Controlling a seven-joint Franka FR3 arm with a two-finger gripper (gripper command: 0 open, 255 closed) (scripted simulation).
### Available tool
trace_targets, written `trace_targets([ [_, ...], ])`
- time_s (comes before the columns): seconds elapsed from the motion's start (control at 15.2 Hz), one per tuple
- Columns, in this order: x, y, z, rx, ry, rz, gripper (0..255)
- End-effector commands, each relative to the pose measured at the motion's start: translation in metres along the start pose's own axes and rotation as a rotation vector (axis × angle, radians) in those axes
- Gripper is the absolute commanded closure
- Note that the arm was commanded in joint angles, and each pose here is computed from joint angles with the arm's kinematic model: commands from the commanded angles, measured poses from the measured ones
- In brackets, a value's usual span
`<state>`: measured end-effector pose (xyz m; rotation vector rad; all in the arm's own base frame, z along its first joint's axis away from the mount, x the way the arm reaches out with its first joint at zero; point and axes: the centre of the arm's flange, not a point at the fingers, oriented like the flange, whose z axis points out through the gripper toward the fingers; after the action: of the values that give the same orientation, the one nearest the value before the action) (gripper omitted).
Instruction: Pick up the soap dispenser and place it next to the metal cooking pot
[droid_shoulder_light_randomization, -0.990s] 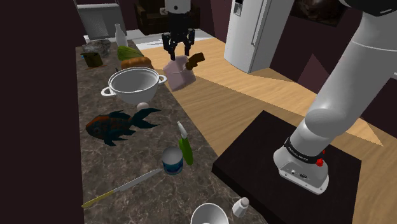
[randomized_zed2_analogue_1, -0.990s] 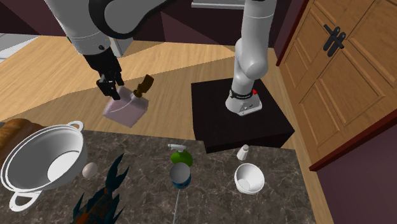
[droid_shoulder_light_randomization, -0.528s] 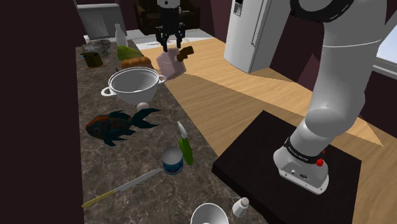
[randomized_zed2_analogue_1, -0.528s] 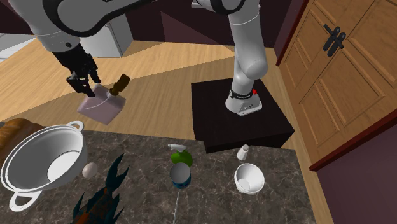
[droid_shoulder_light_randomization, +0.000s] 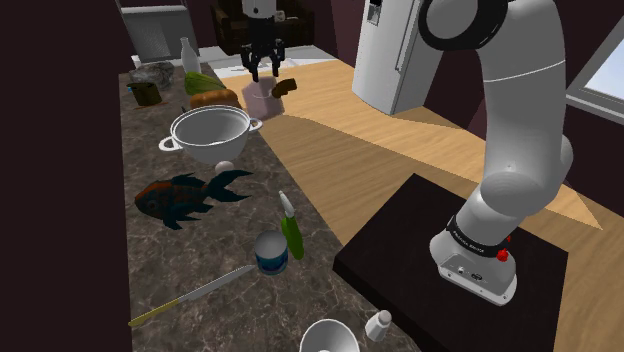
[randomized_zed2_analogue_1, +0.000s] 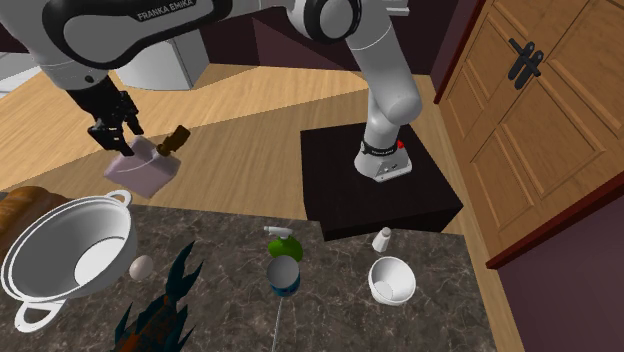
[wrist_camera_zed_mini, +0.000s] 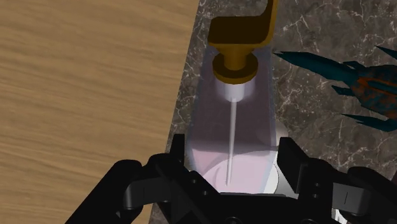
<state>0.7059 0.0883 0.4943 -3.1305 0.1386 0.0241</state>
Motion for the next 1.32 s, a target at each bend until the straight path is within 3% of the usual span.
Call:
trace_targets([
  [0.0,0.0,0.0,0.01,0.0,0.001,0.0,255],
  [1.25,0.002,0.001,0.111,0.0,0.001,0.0,255],
])
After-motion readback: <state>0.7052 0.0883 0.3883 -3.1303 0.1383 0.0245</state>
